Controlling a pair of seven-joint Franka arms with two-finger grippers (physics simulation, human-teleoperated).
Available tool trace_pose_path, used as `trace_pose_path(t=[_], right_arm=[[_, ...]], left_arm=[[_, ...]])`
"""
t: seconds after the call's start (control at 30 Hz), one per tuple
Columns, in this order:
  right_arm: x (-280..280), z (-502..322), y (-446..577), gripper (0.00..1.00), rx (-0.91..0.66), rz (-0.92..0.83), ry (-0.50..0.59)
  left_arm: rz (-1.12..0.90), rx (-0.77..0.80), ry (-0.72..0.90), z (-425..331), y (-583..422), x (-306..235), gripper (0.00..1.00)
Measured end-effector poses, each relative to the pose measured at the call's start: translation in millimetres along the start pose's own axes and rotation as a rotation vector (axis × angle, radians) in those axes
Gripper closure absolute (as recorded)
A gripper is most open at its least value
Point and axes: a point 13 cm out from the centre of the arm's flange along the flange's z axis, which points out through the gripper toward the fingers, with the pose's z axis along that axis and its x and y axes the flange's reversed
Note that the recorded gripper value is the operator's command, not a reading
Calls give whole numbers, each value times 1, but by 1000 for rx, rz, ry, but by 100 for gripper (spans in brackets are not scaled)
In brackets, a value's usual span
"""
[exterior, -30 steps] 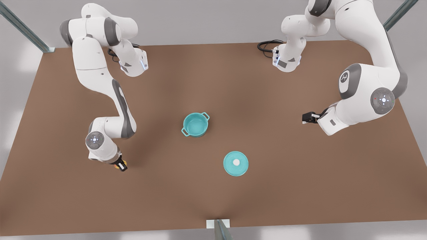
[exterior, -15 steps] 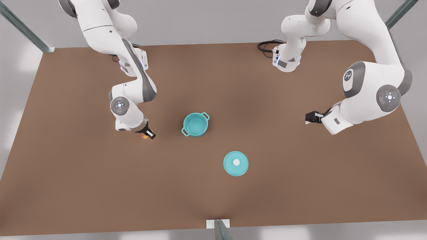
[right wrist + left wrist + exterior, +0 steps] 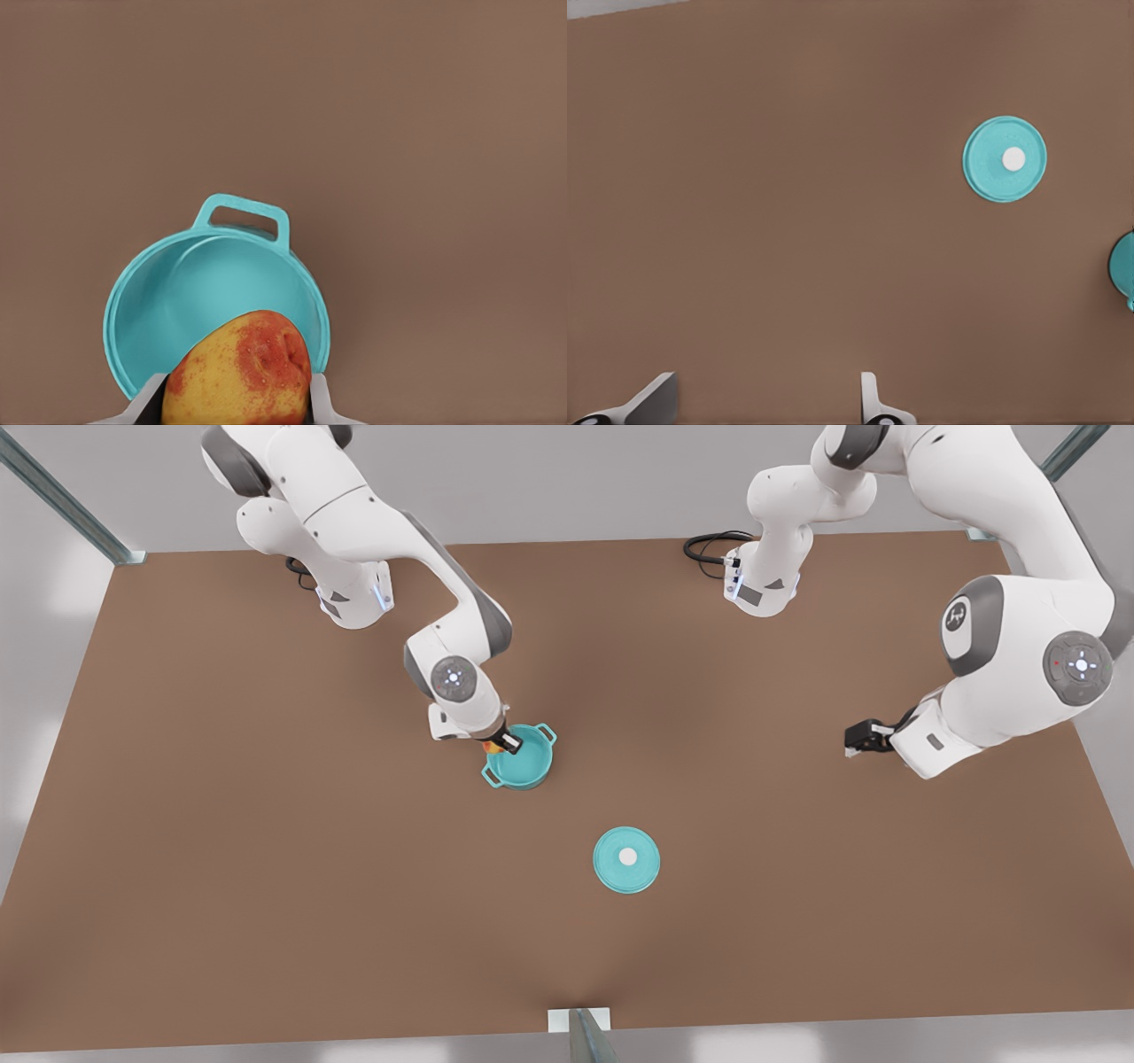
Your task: Open the pot lid and put the potato into the pot
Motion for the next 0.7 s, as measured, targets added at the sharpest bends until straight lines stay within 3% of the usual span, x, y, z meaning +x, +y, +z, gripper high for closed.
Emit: trace_pose_path(t=[0.37, 0.4, 0.57, 0.63, 0.7], right_arm=[[17, 46, 26, 44, 20, 74, 4], [18, 47, 27, 0, 21, 80, 4], [14, 41, 29, 0, 13, 116, -4], [-30, -1, 21, 0, -30, 177, -42], [-168, -88, -39, 0, -97, 357, -101]], left_arm=[[-32, -2, 13, 4, -4, -4, 0], [-30, -1, 12, 2, -7, -3, 0], [-1, -1, 42, 1, -30, 3, 0], [-11, -2, 49, 3, -26, 2, 0], [-23, -2, 49, 3, -21, 2, 0]])
